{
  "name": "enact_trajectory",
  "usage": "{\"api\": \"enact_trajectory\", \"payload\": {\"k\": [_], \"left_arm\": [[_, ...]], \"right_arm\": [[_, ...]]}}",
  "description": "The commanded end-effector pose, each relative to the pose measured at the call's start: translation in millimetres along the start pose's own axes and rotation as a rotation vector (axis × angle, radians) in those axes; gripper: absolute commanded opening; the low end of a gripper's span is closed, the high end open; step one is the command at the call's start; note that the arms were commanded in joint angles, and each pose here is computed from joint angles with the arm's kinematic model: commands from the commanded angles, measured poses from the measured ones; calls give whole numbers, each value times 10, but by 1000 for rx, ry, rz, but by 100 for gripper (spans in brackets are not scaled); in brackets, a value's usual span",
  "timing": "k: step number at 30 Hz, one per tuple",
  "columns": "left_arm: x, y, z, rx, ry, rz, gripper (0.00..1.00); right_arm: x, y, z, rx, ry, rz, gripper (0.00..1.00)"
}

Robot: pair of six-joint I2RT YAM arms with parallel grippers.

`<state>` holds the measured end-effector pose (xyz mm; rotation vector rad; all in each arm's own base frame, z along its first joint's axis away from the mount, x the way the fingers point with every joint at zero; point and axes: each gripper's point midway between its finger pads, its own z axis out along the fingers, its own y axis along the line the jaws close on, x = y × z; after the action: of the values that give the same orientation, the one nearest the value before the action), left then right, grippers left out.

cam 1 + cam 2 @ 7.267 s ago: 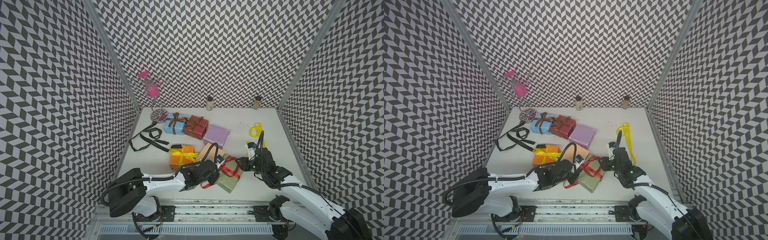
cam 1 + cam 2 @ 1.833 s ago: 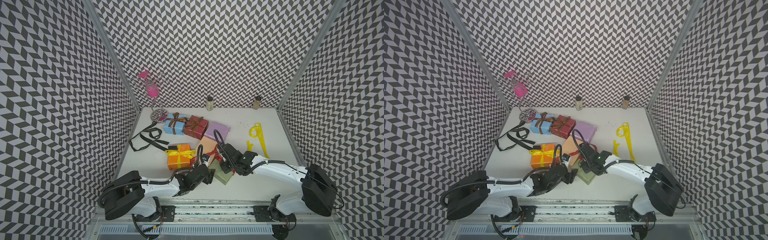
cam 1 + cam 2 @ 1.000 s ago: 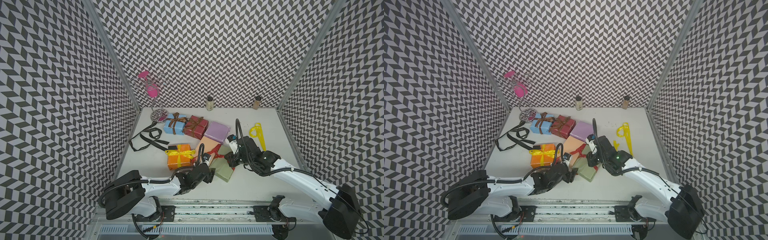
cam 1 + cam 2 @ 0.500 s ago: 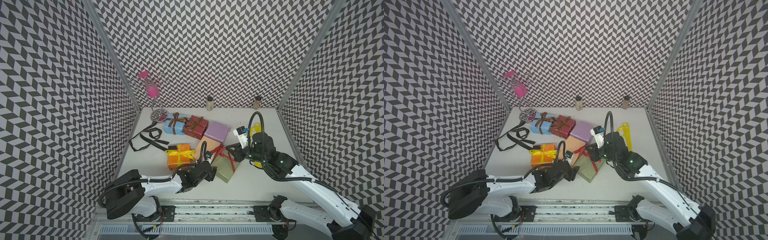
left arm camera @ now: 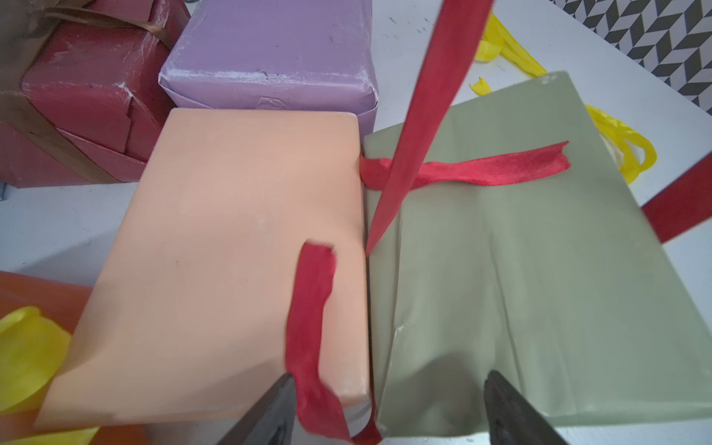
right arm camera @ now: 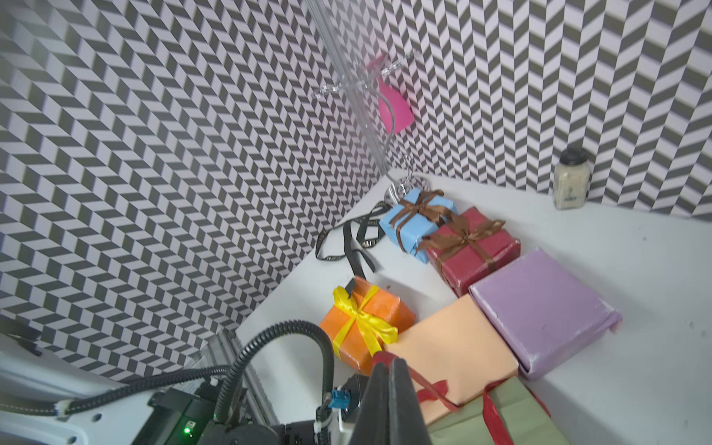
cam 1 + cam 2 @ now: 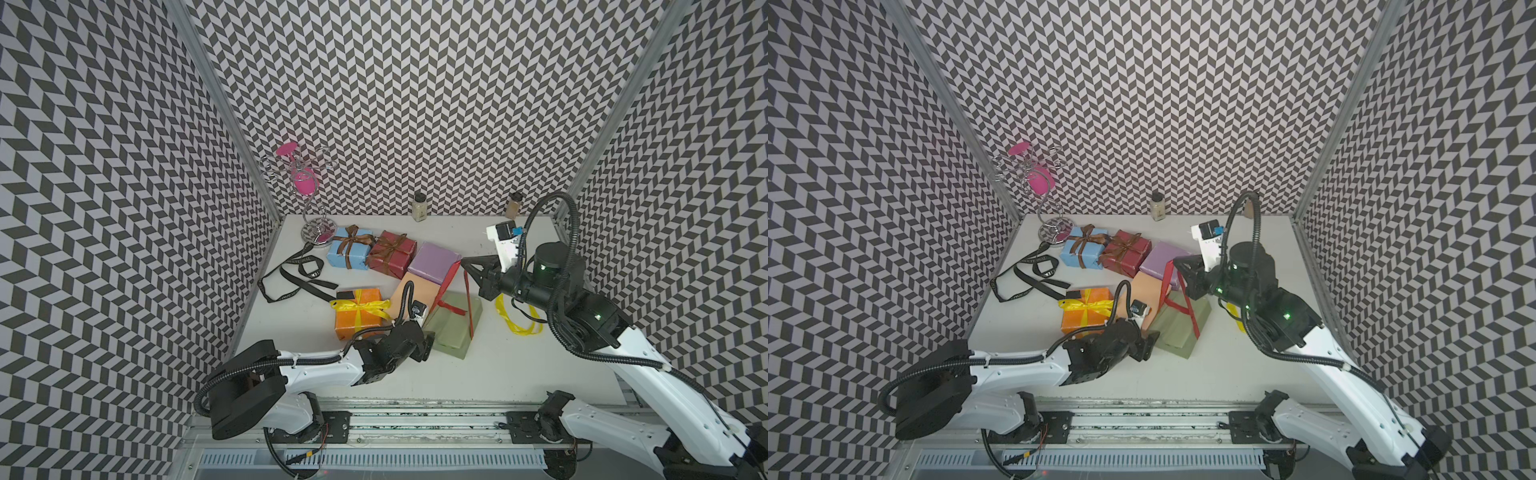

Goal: Untie the ribbon bows on the gift boxes
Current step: Pull the ribbon from the gift box.

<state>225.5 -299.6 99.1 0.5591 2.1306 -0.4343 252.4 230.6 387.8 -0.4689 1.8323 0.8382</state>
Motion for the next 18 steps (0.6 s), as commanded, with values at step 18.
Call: {"api": "enact_trajectory", "payload": {"k": [18], "left_arm": [[-57, -125, 263, 2, 7, -18, 78]], "right_arm": [[-1075, 104, -549, 125, -258, -110, 0]]}}
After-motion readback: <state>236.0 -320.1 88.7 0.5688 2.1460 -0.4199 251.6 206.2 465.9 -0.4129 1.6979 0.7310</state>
